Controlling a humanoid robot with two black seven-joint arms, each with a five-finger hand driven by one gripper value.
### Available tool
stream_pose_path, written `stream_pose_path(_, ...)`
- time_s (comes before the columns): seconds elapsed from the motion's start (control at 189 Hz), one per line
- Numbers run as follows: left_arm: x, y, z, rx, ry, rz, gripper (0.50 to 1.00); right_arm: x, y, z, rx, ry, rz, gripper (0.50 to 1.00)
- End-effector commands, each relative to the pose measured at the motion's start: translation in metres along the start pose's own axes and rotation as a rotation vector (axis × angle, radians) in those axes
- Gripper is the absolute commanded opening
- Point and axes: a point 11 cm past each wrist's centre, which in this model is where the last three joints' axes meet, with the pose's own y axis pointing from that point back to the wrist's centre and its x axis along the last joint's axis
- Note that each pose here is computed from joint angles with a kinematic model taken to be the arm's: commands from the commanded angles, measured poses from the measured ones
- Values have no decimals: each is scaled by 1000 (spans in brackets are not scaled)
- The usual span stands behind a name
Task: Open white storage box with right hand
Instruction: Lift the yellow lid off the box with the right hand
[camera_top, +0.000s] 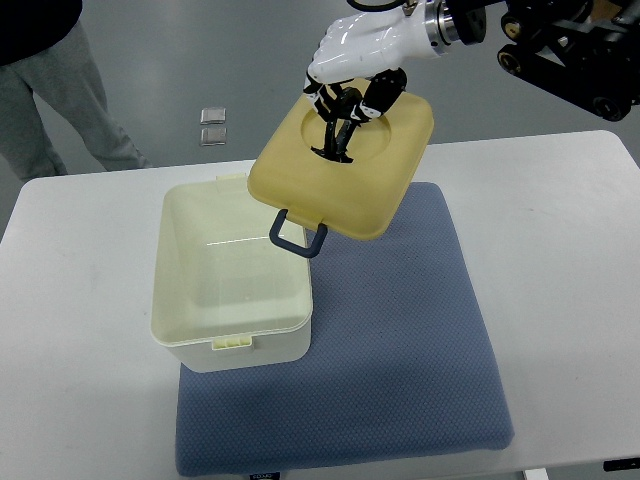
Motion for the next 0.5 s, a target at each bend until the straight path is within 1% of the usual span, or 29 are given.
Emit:
stream_pose_path(0.0,0,0,0,0,-1,0,1000,-16,8,14,-41,-25,-6,500)
stream_pose_path(0.191,0,0,-1,1,-1,1,1000,-40,20,33,-98,-60,-10,500)
stream_pose_path(0.493,0,0,-1,1,1,0,1000,-66,24,43,-132,-94,-24,500)
